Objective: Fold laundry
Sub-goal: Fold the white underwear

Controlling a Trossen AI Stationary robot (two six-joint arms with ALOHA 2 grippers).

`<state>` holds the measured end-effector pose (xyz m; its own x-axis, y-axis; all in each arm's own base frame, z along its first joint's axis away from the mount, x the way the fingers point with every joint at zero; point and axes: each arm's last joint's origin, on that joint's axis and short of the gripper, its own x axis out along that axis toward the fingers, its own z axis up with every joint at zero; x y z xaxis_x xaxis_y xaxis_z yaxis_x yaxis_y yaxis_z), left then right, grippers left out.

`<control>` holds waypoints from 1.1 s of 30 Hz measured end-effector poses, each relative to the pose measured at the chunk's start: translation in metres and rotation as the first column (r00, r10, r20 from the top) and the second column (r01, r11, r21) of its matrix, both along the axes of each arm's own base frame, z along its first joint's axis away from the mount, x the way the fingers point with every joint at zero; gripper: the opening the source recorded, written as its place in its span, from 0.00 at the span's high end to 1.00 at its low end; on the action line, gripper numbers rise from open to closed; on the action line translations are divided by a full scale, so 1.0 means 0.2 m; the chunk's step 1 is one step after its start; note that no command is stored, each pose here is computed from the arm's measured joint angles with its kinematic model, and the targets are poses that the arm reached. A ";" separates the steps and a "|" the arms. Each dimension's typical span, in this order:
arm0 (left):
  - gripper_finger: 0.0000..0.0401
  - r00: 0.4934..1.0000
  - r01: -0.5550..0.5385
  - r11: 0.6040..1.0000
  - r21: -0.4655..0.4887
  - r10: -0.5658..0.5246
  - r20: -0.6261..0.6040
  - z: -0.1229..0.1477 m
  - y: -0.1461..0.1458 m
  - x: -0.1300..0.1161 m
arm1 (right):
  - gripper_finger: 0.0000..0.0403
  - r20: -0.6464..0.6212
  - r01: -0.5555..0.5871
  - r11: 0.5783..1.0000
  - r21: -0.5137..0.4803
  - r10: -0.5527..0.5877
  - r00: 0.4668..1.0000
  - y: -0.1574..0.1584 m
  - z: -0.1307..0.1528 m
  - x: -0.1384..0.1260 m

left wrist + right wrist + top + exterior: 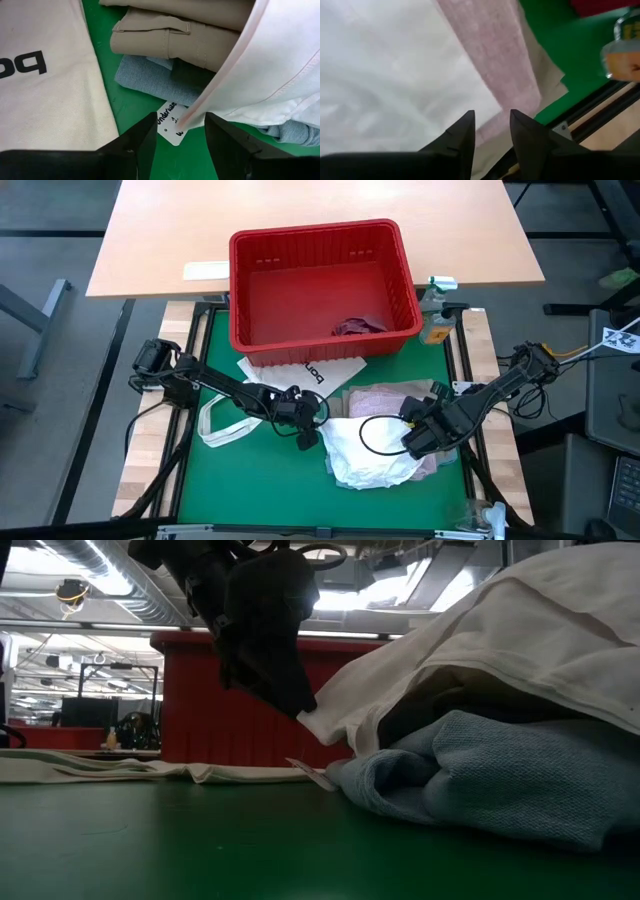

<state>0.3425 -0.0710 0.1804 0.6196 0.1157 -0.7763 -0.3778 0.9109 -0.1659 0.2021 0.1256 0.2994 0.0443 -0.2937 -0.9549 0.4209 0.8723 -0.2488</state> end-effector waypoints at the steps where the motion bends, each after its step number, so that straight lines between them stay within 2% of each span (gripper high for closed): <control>1: 0.61 1.000 0.000 1.000 0.000 0.000 0.000 0.00 0.00 0.00 | 0.70 -0.001 0.001 1.000 0.016 -0.001 1.000 0.00 0.01 -0.01; 8: 0.61 1.000 0.000 1.000 -0.001 0.000 0.000 0.00 0.00 0.00 | 0.70 0.026 -0.020 0.992 0.128 0.017 1.000 0.03 0.04 -0.04; 11: 0.61 1.000 0.000 1.000 -0.001 0.000 0.000 0.00 0.00 0.00 | 0.70 0.116 -0.135 0.972 0.190 0.114 0.987 0.12 0.04 -0.03; 15: 0.61 1.000 0.000 1.000 -0.001 0.000 0.000 0.00 0.00 0.00 | 0.70 0.283 -0.331 0.908 0.258 0.257 0.924 0.26 0.06 -0.03; 19: 0.61 1.000 0.000 1.000 -0.001 0.000 0.001 0.00 0.00 0.00 | 0.70 0.442 -0.493 0.842 0.219 0.365 0.819 0.38 0.09 -0.04; 22: 0.61 1.000 0.000 1.000 -0.001 0.000 0.001 0.00 0.00 0.00 | 0.70 0.519 -0.550 0.815 0.183 0.395 0.758 0.44 0.11 -0.07; 28: 0.61 1.000 -0.001 1.000 -0.001 0.001 0.001 0.00 0.00 0.00 | 0.70 0.570 -0.592 0.789 0.165 0.414 0.710 0.52 0.11 -0.09; 33: 0.61 1.000 -0.012 1.000 0.013 0.011 0.005 0.00 0.00 0.00 | 0.70 0.500 -0.685 0.716 0.137 0.547 0.672 0.59 0.02 -0.06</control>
